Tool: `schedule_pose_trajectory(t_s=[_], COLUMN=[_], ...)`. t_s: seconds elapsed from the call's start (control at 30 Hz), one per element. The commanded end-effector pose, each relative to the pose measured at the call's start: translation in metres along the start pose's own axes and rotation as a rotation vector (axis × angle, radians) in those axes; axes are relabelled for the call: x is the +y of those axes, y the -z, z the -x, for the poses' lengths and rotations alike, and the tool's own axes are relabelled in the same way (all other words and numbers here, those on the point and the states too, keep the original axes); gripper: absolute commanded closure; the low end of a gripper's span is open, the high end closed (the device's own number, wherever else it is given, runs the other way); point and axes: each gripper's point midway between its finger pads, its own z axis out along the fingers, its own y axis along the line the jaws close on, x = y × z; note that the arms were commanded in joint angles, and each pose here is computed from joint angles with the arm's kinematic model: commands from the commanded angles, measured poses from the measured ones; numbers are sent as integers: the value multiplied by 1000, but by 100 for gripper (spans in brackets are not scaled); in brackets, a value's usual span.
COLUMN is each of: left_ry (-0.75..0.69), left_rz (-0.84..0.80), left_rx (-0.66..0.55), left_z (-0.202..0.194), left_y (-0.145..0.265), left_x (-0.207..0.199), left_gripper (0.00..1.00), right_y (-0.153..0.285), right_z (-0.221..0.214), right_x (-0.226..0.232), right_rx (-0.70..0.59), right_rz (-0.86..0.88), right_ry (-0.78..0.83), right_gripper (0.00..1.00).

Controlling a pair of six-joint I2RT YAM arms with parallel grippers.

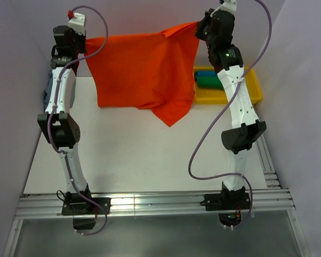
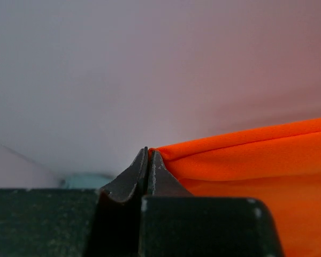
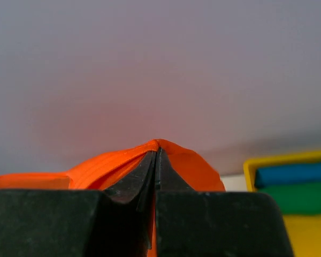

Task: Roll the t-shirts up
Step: Flatten the tshirt

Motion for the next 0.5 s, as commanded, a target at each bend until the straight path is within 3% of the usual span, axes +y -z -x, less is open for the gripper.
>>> schedule_pose_trajectory(t_s=[0.0,0.13,0.3,0.47], left_ry=[30,24,19,-34], left_rz=[142,190,258,305], left_rx=[-279,-457,-530,-540], left_z=[97,137,166,162], left_y=[21,49,56,44], left_x=[32,44,64,73], left_gripper=[100,100,100,100], right_y=[12,28,19,23], right_z=[84,115,138,154], right_x=[19,17,24,22], right_rx=[-276,-446,-541,-622], right_rz=[100,111,124,128], right_ry=[38,49,66,63], right_gripper=[100,100,100,100])
